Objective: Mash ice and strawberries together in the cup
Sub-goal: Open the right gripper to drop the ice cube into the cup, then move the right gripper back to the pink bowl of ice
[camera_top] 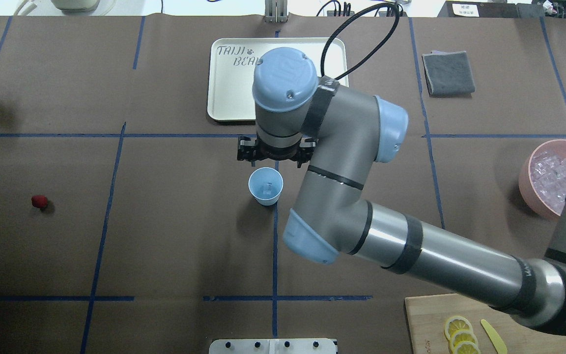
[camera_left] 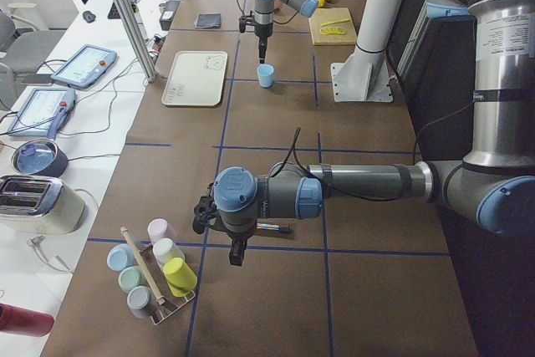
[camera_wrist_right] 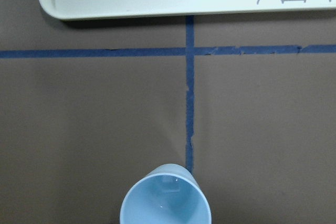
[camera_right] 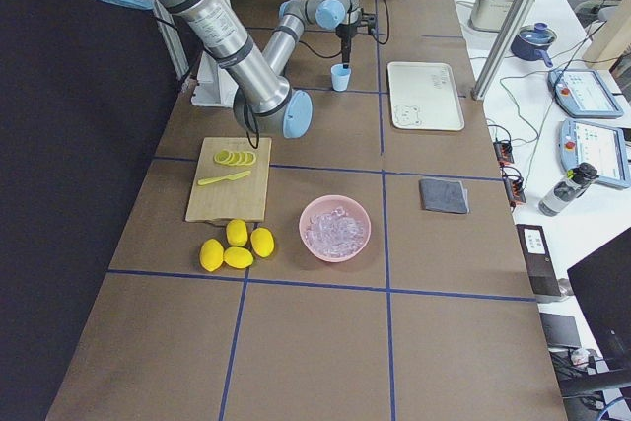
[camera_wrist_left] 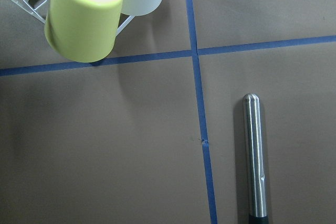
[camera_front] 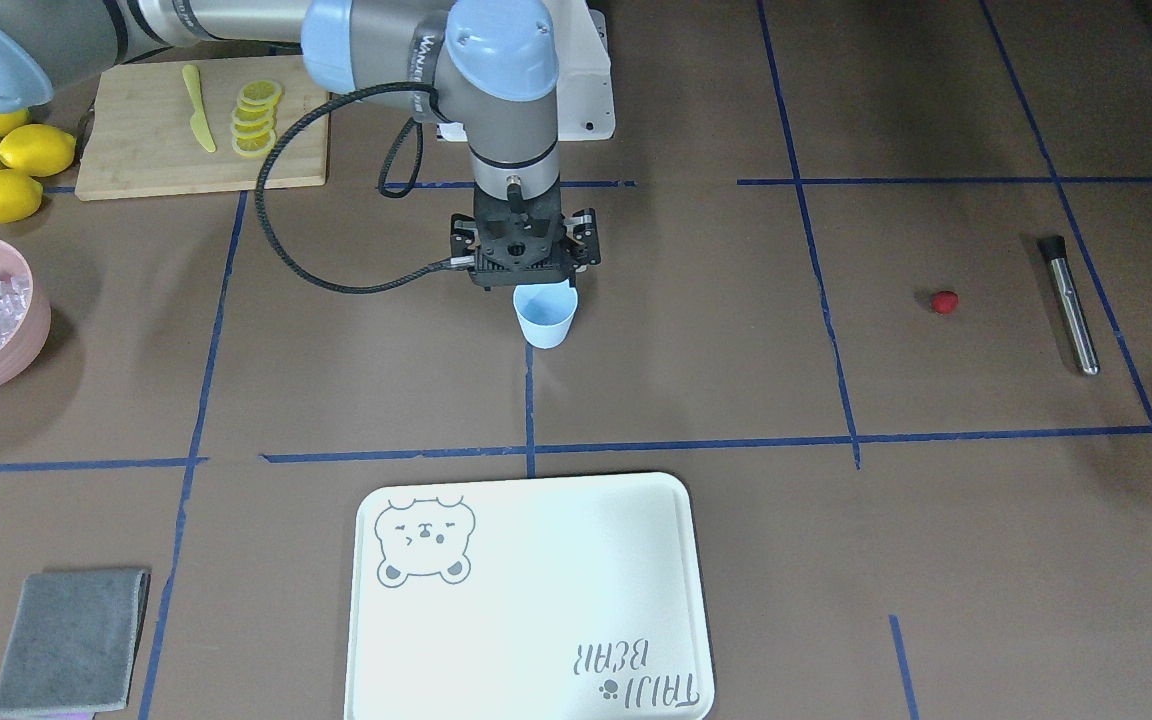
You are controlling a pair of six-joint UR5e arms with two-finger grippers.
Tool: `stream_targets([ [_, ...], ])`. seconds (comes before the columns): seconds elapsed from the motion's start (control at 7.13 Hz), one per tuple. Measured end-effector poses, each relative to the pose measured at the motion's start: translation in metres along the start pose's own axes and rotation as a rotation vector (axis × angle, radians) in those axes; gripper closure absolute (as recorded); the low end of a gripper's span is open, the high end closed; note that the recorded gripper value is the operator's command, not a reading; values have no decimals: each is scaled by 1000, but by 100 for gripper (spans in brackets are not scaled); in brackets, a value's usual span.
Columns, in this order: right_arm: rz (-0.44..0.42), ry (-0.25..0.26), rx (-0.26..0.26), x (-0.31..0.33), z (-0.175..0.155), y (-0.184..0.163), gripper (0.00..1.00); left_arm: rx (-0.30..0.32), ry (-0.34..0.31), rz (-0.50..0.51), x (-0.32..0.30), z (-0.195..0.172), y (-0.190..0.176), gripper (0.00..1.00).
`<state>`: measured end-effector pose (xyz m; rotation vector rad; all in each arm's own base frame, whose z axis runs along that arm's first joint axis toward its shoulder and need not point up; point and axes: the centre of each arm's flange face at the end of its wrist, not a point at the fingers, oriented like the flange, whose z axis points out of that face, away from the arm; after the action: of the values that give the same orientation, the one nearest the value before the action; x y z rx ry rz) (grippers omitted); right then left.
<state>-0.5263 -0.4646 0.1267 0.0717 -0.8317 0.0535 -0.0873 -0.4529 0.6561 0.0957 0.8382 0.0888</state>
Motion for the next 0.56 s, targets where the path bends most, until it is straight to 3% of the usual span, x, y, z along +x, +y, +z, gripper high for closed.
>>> stream_targets([
  [0.28, -50, -24, 49, 114, -45, -20, 1, 5, 0, 5, 2, -3, -2, 0],
  [0.56, -123, -2, 55, 224, -70, -22, 1, 14, -1, 15, 7, -7, -5, 0],
])
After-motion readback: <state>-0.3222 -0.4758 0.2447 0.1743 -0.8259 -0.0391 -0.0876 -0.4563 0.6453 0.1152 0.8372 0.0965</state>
